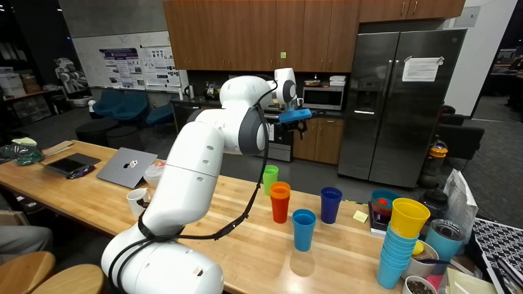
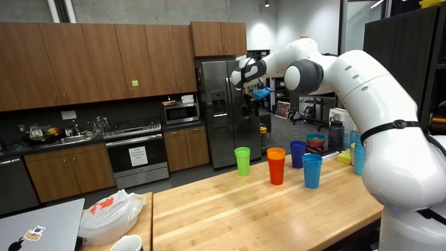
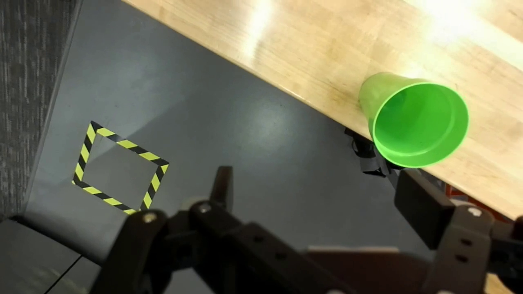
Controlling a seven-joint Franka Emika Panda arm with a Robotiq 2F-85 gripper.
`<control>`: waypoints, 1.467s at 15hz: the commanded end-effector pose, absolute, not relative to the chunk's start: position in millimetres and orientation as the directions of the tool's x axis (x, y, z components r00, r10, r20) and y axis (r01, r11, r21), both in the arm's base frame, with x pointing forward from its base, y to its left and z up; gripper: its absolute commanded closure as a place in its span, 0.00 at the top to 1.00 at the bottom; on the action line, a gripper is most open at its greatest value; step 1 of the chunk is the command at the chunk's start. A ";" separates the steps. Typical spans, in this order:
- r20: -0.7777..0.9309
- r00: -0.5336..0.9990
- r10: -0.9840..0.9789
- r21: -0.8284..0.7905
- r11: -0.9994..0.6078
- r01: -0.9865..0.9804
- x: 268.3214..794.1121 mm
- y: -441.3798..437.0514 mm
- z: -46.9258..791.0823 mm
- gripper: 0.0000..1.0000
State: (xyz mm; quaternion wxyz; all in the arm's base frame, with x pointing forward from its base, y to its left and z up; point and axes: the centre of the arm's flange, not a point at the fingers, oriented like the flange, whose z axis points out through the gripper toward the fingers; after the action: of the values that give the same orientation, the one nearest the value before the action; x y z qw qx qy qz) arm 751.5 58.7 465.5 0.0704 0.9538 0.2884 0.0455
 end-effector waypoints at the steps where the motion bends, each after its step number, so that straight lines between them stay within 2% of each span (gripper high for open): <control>1: 0.037 0.850 0.526 0.162 -0.842 0.514 693.9 59.0 463.8 1.00; 12: 0.009 0.900 0.435 0.115 -0.895 0.431 599.5 52.1 429.1 1.00; 22: -0.032 0.940 0.341 0.083 -0.936 0.342 517.8 -0.7 373.3 1.00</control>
State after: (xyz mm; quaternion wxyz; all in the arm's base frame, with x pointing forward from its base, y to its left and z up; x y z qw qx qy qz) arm 551.4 23.5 365.7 0.0466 0.9786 0.1994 -0.0223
